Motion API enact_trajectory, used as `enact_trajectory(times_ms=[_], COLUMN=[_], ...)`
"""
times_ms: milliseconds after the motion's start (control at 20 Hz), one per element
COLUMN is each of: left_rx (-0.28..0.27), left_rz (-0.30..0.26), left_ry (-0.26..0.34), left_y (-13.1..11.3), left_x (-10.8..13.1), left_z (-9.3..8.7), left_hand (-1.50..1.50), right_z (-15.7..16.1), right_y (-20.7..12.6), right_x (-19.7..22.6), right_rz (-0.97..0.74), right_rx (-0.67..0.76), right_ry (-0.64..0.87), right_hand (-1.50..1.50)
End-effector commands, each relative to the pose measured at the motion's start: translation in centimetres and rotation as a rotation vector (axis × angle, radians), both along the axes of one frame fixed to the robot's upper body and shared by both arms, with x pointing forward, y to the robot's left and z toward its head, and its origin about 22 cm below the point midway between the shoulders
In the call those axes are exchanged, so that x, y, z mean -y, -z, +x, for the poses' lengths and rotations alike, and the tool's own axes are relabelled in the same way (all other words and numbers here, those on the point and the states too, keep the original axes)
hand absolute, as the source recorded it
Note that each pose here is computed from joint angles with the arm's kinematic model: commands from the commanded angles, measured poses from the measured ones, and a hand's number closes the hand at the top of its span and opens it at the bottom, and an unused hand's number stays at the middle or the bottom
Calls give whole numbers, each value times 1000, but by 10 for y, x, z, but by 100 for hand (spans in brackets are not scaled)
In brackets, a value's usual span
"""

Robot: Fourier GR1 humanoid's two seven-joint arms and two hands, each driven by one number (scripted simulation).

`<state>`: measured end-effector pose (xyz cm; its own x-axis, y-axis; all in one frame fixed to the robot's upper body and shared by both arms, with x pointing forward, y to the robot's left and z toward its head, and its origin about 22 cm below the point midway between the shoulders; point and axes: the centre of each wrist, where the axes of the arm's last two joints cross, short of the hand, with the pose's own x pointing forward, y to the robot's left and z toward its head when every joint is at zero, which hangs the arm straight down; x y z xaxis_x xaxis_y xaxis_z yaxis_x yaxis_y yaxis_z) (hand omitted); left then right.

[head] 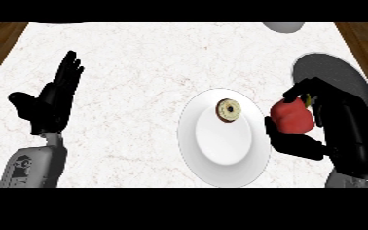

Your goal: Pick the bell pepper from the plate and place it in the pan

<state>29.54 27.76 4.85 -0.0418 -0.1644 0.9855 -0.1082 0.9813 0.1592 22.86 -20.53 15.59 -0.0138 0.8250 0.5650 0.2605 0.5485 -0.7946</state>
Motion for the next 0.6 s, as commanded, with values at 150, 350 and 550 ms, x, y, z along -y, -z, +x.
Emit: enact_trajectory(times_ms=[150,350,550], left_rx=[-13,-12,11], left_rz=[-11,2,-11], left_ry=[-6,20,46], left_y=[2,7,-11], left_x=[0,12,9], left_z=[5,-6,9], left_hand=[0,0,0], right_z=[49,84,97], right_y=[10,8,35], right_x=[85,149,188], right_rz=[84,38,-105], right_rx=[44,52,55], right_ry=[119,192,261], right_hand=[150,150,150])
